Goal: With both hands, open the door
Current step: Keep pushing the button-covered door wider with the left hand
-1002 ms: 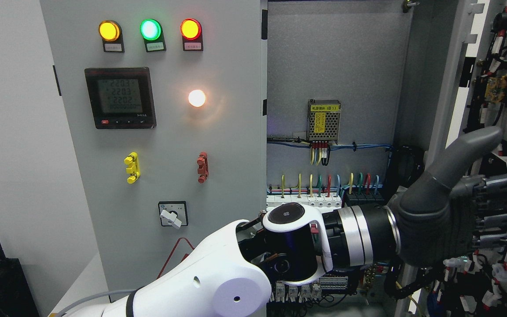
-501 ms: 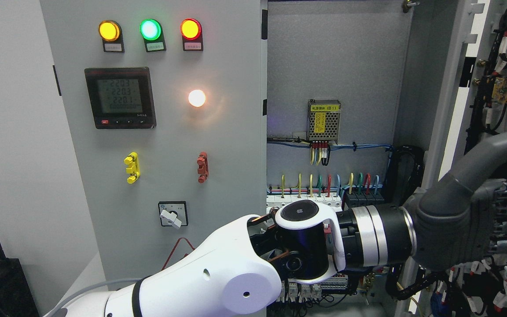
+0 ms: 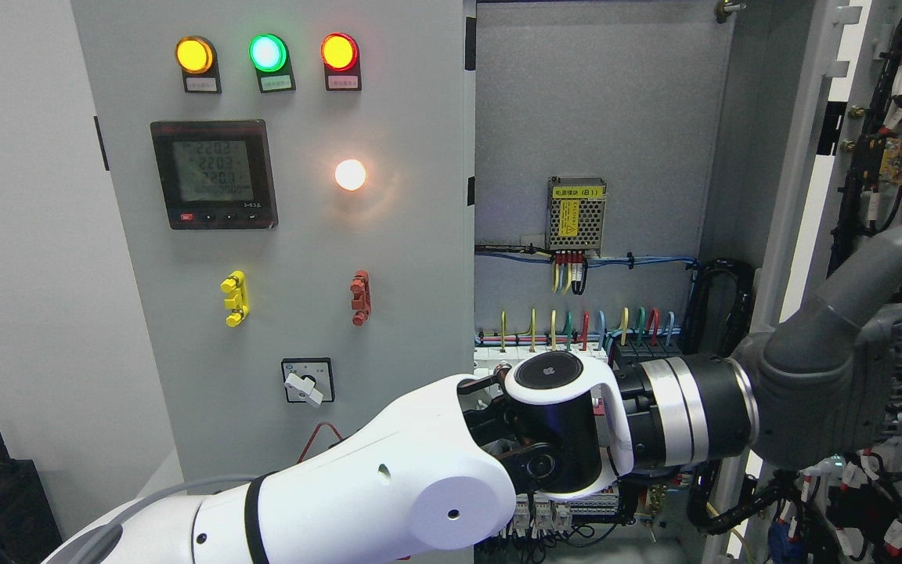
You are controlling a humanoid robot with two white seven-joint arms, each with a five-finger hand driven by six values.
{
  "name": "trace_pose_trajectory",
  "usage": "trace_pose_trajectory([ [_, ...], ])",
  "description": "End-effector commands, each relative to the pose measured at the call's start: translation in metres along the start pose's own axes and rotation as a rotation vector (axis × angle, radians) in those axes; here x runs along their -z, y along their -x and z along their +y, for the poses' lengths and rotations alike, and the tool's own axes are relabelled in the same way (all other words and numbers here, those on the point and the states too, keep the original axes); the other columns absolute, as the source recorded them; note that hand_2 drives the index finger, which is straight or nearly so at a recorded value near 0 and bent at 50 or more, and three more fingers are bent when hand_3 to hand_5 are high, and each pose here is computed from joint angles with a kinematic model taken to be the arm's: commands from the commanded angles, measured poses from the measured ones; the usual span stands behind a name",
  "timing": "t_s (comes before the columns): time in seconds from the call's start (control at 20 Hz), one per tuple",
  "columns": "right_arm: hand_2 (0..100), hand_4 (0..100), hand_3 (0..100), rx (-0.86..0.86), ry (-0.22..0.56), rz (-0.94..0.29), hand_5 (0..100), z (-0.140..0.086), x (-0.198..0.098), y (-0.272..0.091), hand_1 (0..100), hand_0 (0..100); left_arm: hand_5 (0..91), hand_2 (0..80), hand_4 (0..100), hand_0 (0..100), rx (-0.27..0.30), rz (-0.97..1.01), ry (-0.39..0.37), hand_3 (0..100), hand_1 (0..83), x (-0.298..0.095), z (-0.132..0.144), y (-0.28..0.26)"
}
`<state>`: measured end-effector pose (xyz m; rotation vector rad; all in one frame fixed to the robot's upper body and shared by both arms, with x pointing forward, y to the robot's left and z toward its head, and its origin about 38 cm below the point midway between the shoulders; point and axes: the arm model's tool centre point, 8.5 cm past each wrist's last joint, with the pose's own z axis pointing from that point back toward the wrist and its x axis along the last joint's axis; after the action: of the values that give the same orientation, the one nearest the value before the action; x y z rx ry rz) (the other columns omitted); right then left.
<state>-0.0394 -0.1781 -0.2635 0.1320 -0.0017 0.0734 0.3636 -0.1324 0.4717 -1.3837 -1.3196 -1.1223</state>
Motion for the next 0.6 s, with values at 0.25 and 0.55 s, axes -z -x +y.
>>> trace_pose_trajectory([
  [0.25,0,0,0,0.000,0.001,0.001,0,0.0000,0.0000,0.0004,0,0,0.0,0.0,3,0,-0.008,0.089,-0.058,0,0.0,0.0138,0.0022,0.0367],
  [0.55,0,0,0,0.000,0.001,-0.001,0,-0.0001,0.0000,-0.0006,0,0,0.0,0.0,3,0,-0.008,0.087,-0.051,0,0.0,0.0144,-0.0004,0.0362],
])
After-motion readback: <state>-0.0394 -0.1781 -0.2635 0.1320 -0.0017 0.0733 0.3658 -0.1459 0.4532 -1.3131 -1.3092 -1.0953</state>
